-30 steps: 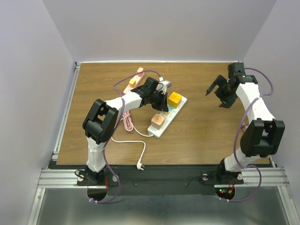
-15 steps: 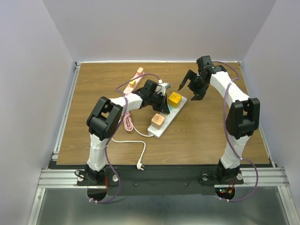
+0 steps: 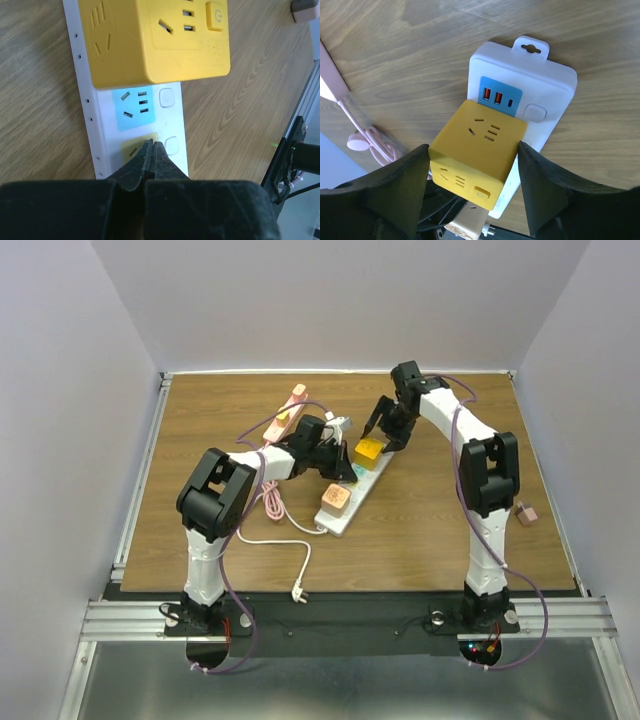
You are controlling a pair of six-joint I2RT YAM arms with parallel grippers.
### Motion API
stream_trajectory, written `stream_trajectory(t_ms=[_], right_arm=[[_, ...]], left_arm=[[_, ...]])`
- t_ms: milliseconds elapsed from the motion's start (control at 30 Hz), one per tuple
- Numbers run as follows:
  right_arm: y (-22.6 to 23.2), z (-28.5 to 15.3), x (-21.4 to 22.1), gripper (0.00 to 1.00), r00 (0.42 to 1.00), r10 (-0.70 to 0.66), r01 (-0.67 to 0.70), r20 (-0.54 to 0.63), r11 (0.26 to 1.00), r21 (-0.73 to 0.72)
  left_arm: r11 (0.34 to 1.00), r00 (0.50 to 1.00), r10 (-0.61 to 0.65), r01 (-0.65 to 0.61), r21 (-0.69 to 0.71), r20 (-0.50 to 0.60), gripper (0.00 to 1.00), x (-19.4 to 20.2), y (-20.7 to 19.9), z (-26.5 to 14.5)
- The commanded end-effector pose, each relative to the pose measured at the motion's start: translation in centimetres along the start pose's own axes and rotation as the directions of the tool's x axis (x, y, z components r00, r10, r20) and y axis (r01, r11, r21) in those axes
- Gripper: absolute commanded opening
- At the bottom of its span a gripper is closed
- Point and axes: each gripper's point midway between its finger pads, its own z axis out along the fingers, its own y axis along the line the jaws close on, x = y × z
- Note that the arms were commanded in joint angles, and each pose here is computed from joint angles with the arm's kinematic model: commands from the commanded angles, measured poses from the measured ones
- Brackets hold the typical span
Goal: Pull the plug off the socket
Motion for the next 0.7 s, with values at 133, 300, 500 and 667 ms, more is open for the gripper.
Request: stream_trajectory(t_ms=[133, 300, 500, 667], right_arm=[[8.1, 0.5, -0.5, 0.61, 0.995, -0.092, 0.082, -0.034, 0.972, -0.222], [11.0, 1.6, -1.7, 0.58, 0.994, -0.096, 0.076, -0.052, 0.948, -0.310], [9.8, 1.7, -1.8, 0.66, 0.995, -0.101, 0.091, -0.026, 0.961, -0.262], [8.2, 1.6, -0.8, 0.87, 0.987, -0.162, 0.155, -0.019, 0.969, -0.195]], left_arm=[[0.997, 0.995, -0.077, 0.078, -0.023, 0.059, 0.00, -0.1, -0.4, -1.8], [0.992, 0.988, -0.123, 0.124, -0.011, 0.096, 0.00, -0.2, -0.5, -1.7], [0.987, 0.984, -0.157, 0.158, -0.011, 0.089, 0.00, 0.5, 0.6, -1.6], [0.983, 0.979, -0.182, 0.184, -0.015, 0.092, 0.00, 1.4, 1.8, -2.2]])
